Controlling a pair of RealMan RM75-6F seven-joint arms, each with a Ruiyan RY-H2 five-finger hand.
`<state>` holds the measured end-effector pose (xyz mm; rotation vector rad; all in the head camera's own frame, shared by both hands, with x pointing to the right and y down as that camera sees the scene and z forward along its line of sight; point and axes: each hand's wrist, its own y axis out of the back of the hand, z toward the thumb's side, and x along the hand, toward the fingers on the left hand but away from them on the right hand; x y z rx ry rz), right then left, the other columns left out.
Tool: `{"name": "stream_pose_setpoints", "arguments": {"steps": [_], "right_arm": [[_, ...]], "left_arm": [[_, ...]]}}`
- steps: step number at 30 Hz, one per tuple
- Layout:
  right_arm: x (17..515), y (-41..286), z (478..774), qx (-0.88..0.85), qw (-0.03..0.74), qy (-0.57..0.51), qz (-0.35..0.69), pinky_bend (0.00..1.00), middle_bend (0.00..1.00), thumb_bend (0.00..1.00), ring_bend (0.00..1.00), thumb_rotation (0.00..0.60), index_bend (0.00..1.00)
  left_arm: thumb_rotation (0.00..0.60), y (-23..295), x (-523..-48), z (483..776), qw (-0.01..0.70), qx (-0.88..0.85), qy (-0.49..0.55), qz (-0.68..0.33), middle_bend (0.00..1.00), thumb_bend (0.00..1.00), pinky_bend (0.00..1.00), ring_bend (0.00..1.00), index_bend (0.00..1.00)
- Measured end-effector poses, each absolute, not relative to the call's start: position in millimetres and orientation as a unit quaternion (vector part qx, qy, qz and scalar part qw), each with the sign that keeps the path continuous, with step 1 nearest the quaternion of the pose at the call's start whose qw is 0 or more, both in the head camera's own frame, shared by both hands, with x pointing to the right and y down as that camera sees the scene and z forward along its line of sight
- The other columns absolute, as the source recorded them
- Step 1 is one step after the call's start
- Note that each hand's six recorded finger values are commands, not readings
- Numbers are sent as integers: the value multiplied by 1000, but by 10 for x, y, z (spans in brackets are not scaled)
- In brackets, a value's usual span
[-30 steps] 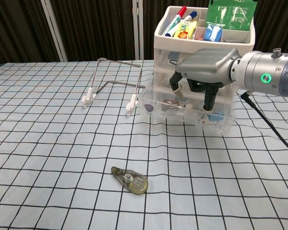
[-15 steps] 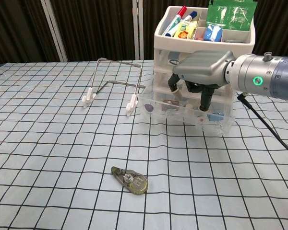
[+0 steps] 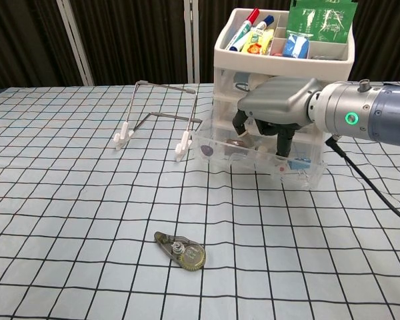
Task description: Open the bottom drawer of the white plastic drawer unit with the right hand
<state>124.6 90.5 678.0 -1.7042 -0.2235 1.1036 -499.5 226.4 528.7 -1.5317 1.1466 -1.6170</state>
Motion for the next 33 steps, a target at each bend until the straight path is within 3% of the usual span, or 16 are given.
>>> {"name": "stream_pose_setpoints", "arguments": {"steps": [13, 33], "right_arm": [[1244, 916, 6823, -711, 521, -94, 462, 903, 1000, 197, 1000, 600, 585], [1240, 927, 6768, -708, 524, -103, 461, 903, 1000, 218, 1000, 600, 618]], "left_arm": [[600, 2259, -5007, 5284, 311, -581, 437, -613, 0, 106, 0, 0, 0], [600, 2262, -5018, 5257, 310, -582, 441, -609, 0, 105, 0, 0, 0]]}}
